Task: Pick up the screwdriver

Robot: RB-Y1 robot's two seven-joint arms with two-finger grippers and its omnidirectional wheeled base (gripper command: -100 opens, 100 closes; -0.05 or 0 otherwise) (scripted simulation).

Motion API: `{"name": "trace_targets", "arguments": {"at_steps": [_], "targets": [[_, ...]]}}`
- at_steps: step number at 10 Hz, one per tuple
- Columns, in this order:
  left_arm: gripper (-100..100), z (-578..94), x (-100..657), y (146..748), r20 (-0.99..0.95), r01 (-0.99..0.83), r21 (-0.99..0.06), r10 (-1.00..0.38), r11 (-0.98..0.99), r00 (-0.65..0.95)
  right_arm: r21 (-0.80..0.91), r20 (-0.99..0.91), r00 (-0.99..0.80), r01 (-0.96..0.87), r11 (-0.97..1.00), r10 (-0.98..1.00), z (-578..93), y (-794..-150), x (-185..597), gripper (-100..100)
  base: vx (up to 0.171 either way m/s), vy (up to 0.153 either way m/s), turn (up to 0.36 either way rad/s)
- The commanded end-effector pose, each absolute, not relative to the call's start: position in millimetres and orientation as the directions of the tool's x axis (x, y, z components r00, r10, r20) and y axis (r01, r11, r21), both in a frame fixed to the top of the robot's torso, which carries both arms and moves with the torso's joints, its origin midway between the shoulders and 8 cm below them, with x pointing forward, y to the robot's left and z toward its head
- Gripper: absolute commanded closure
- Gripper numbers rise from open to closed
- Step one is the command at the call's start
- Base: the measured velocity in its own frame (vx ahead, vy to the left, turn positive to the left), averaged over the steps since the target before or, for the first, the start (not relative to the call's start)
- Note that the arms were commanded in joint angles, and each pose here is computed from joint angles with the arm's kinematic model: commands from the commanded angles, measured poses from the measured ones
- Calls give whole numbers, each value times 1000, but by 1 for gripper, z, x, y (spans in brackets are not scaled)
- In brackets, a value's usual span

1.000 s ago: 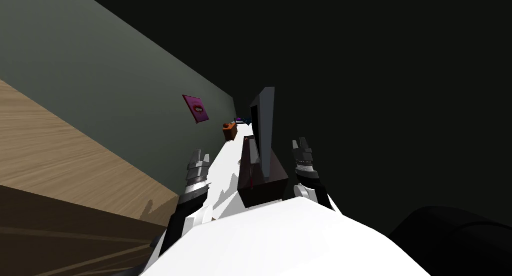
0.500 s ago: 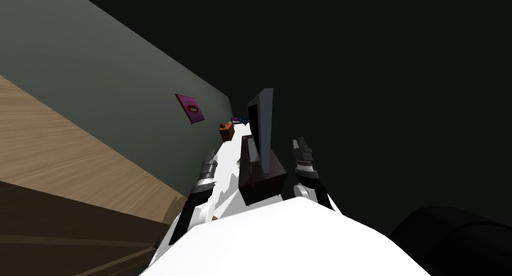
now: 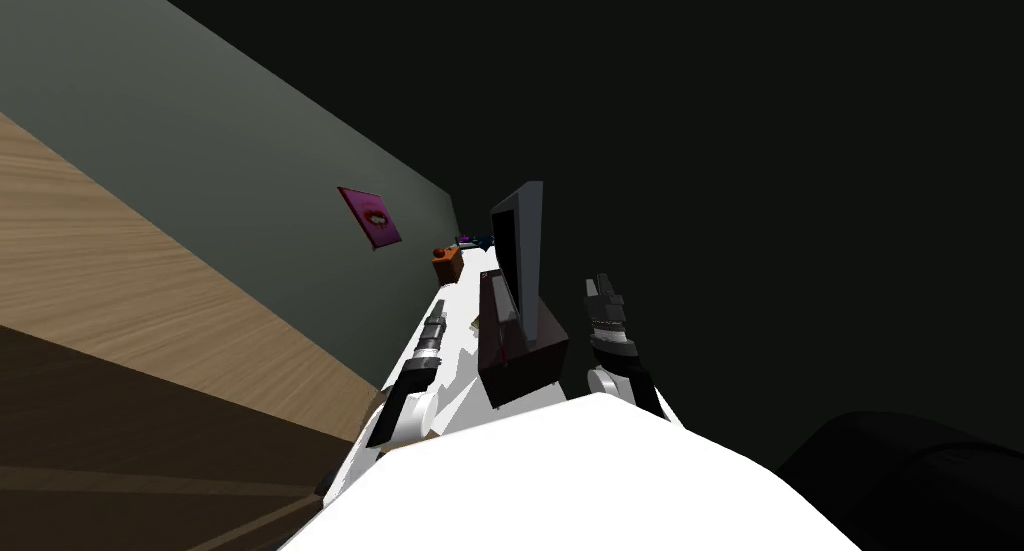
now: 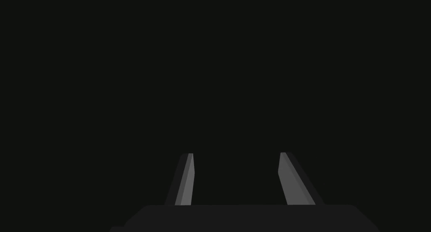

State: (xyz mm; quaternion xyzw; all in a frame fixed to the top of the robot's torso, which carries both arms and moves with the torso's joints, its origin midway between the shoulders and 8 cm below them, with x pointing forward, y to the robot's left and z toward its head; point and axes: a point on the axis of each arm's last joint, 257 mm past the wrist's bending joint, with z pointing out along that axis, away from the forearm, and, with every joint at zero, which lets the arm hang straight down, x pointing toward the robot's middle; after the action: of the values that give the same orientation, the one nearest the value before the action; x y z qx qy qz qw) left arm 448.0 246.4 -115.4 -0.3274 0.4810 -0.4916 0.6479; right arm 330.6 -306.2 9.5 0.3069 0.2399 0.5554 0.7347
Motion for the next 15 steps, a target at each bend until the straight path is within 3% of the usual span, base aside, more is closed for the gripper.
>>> {"name": "trace_targets", "arguments": {"at_steps": [1, 15], "targets": [[-100, -128, 456, 244, -316, 293, -903, -948, 313, 39, 717, -12, 268, -669, 195, 963, 10, -306, 331, 0, -38, 38, -68], [-100, -274, 529, 201, -454, -47, -881, -870, 471, -193, 718, -12, 268, -669, 195, 963, 9, -306, 331, 0, -41, 37, -101]]}}
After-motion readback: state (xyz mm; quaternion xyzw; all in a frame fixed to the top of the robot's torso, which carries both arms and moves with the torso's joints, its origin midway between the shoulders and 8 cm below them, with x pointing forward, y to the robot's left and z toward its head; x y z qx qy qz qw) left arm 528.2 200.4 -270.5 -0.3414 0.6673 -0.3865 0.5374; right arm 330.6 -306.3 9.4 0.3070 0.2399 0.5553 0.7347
